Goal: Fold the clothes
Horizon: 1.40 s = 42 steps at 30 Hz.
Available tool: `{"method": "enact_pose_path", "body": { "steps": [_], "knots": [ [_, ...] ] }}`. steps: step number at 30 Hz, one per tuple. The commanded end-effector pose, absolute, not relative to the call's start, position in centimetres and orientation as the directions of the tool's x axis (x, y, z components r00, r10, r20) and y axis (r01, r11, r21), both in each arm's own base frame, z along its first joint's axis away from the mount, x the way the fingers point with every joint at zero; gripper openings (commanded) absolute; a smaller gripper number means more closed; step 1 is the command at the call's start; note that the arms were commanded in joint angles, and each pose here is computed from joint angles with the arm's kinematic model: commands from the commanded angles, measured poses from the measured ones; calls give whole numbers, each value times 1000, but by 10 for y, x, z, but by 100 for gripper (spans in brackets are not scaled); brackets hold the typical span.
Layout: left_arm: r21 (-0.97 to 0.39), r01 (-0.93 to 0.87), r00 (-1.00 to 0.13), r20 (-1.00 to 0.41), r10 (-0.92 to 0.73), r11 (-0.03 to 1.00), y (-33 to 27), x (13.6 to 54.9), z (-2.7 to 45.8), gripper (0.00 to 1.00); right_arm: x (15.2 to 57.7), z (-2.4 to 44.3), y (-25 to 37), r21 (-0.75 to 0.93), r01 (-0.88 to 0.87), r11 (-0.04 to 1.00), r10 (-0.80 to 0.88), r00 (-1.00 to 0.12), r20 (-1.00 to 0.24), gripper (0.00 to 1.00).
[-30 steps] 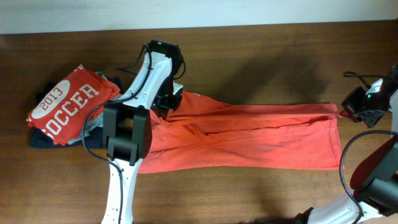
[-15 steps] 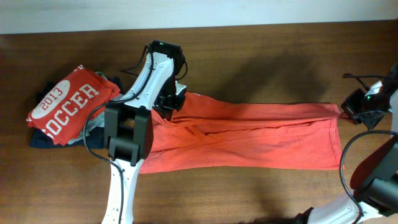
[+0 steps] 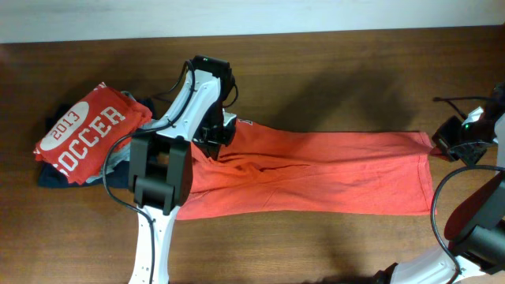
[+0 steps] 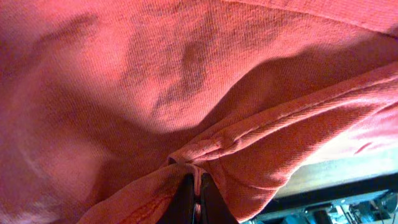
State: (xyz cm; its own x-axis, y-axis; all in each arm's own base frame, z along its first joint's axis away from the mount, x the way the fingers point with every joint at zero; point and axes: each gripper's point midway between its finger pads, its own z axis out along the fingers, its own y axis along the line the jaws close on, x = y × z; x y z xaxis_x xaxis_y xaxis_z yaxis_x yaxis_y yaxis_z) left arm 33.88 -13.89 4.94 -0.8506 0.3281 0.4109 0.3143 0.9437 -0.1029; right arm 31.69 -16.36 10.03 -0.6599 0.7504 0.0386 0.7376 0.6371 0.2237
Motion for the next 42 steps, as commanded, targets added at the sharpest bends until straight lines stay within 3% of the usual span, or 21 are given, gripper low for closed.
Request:
{"method": "enact_pose_path", "body": {
  "steps": [1,9,12,16,17,20,21,24,27,28,31,32,33,34,35,36,38,42],
  "knots": [
    [-114,300,-863,390,321,947,-140,330,69,2,314,111,-168,212,730,650,746,-666,7,4],
    [-112,299,-849,422,318,948,-138,321,64,2,310,110,-167,197,729,655,741,-671,21,6],
    [-95,308,-852,415,319,947,-135,323,65,10,313,112,-164,220,725,652,740,-672,20,29],
    [-69,315,-882,346,318,947,-131,340,80,13,338,137,-154,361,657,662,712,-702,-27,37],
    [-62,316,-895,312,319,947,-130,346,88,18,345,149,-153,392,637,663,707,-705,-50,38],
    [-63,311,-932,176,318,948,-132,368,122,47,354,189,-151,439,595,674,701,-703,-123,41],
    [-63,309,-944,101,314,949,-133,378,142,76,356,210,-150,449,575,685,695,-700,-164,41],
    [-43,305,-952,-31,304,951,-128,393,179,85,356,250,-144,454,512,730,657,-707,-259,44],
    [-10,286,-950,-135,283,958,-117,402,211,87,350,284,-134,451,467,761,629,-702,-334,47],
    [3,275,-948,-166,272,961,-110,404,221,96,347,296,-128,450,447,773,616,-698,-364,49],
    [8,273,-945,-188,269,962,-99,407,228,99,343,306,-114,450,418,790,593,-708,-384,52],
    [6,263,-947,-187,260,965,-95,408,227,98,343,307,-109,450,409,794,585,-716,-382,52],
    [4,258,-950,-181,255,966,-93,409,225,89,343,306,-100,445,385,808,560,-737,-379,52],
    [4,253,-953,-174,250,967,-91,409,222,70,344,305,-94,440,365,820,538,-753,-378,52],
    [2,249,-956,-162,246,968,-89,409,218,60,345,303,-86,434,338,835,509,-774,-377,52],
    [1,249,-957,-150,247,968,-89,408,214,43,346,301,-79,430,318,845,487,-789,-375,52],
    [-30,287,-953,-112,282,957,-94,402,202,24,348,296,-67,428,287,857,455,-811,-367,52],
    [-69,315,-948,21,317,946,-102,379,166,1,353,287,-58,375,274,886,412,-837,-360,52]
  ]
}}
